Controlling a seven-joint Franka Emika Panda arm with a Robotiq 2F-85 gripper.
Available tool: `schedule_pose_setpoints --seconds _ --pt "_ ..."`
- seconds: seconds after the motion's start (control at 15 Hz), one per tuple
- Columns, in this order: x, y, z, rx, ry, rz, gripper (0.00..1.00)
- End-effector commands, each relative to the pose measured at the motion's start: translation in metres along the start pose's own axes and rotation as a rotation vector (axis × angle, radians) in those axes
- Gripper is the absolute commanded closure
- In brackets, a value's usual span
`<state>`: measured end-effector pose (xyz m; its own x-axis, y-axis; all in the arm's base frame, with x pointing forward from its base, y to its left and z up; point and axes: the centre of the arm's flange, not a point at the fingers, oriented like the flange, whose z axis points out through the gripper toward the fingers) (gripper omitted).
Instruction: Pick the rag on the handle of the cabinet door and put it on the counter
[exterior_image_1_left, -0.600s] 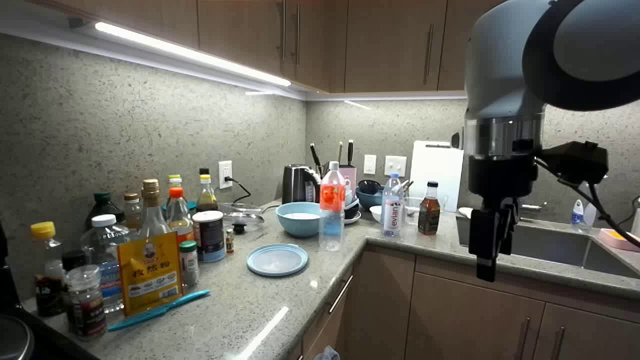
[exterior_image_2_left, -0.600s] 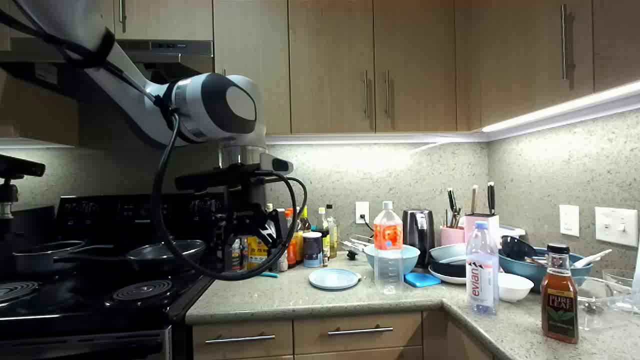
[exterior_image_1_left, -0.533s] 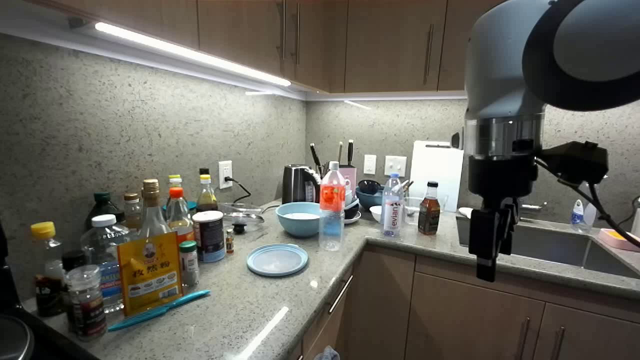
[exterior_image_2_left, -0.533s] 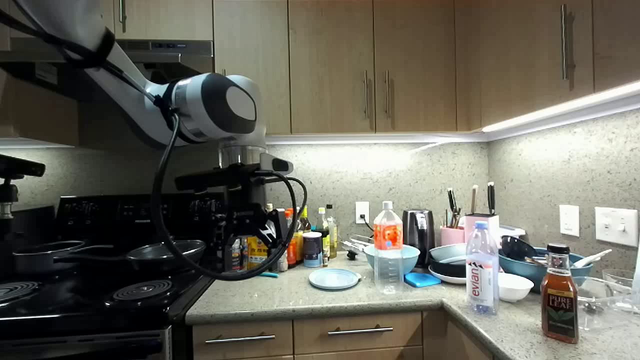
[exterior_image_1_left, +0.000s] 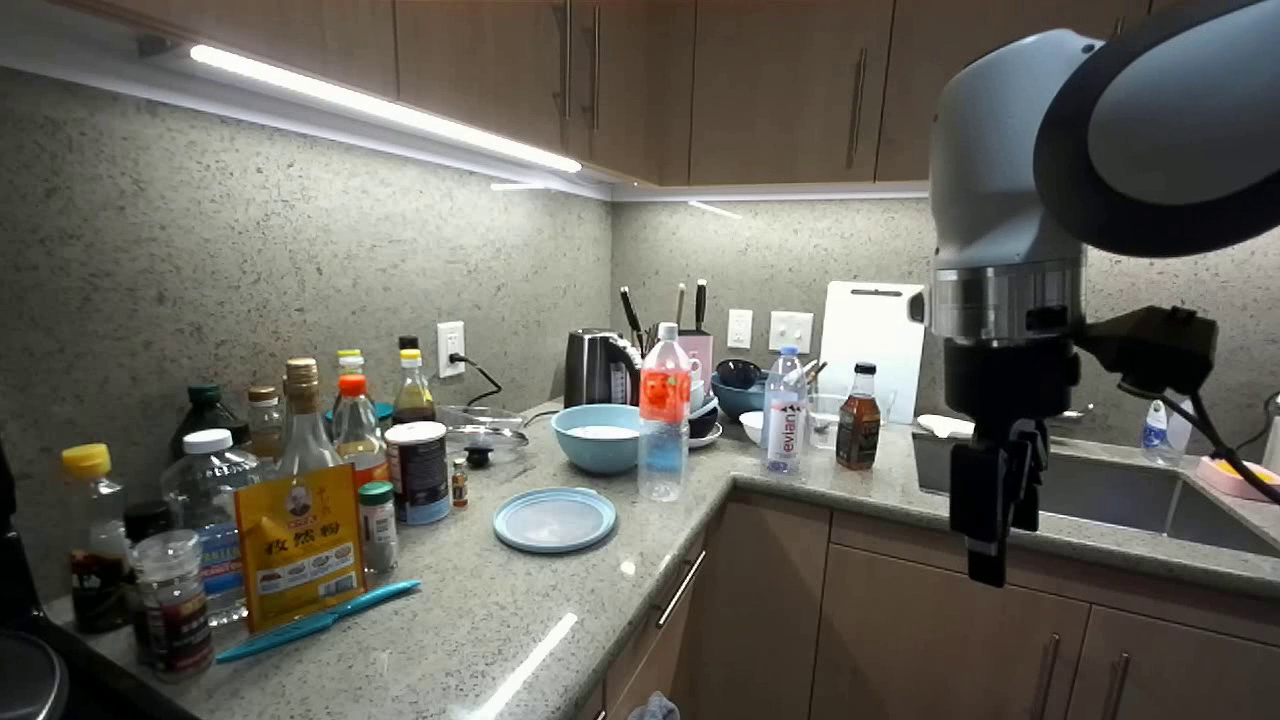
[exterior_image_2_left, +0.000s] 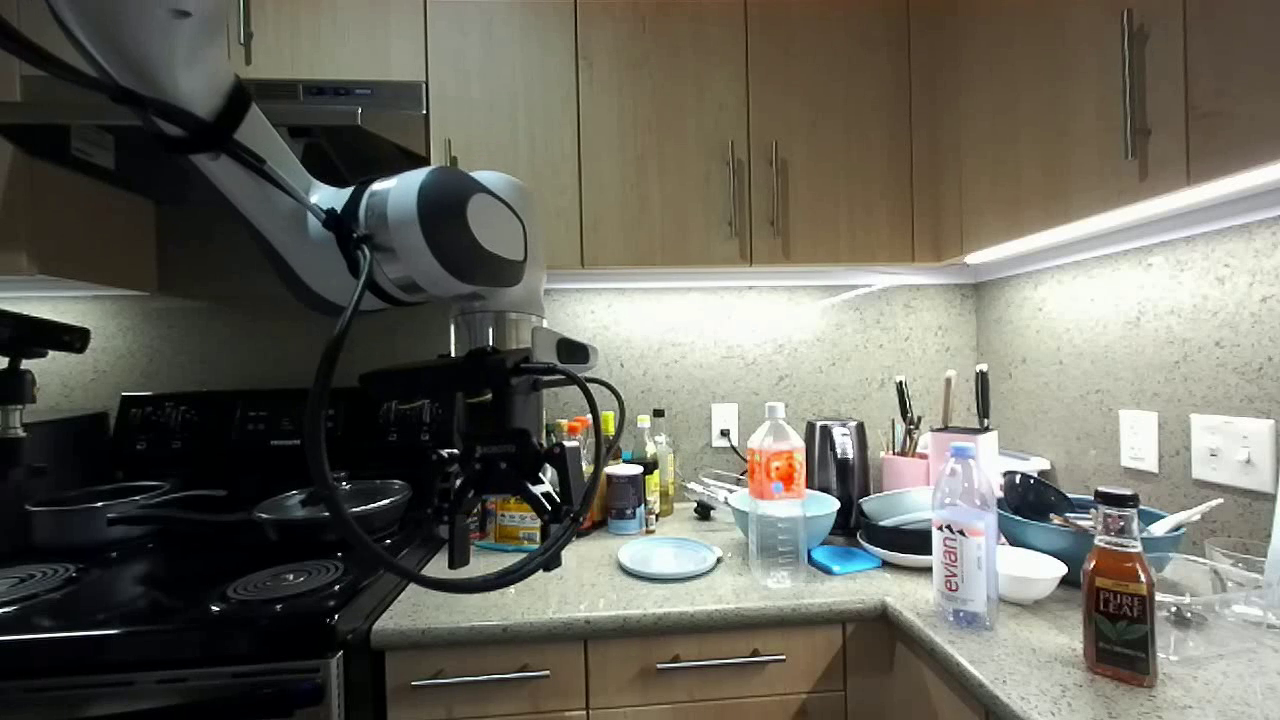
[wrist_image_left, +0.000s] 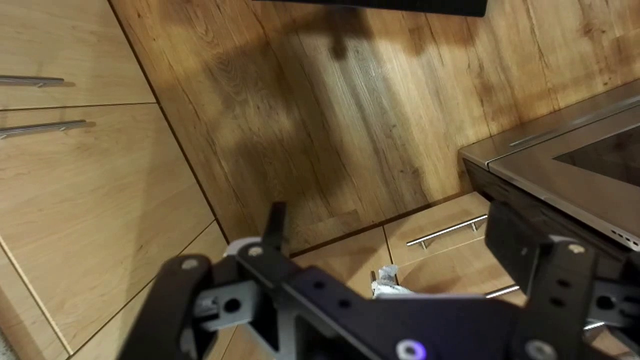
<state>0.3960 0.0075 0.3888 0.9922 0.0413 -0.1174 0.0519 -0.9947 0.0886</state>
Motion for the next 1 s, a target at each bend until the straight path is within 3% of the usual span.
schedule_pose_setpoints --seconds 0.0,0.27,0.6,0.73,0.8,0.87,0.93 --pt "0.008 0.018 0.034 0.018 -0.013 -0.009 0.0" --pt "0.022 0.035 0.074 0.046 -0.006 -0.124 0.0" --pt "0.043 0.047 0.12 0.133 0.003 -0.38 0.0" --pt "0.046 0.044 0.126 0.153 -0.034 -0.465 0.0" --pt "0.046 0.042 0.124 0.147 -0.07 -0.495 0.0" --pt "0.037 0.042 0.124 0.136 -0.035 -0.424 0.0" --pt "0.039 0.041 0.127 0.14 -0.051 -0.446 0.0"
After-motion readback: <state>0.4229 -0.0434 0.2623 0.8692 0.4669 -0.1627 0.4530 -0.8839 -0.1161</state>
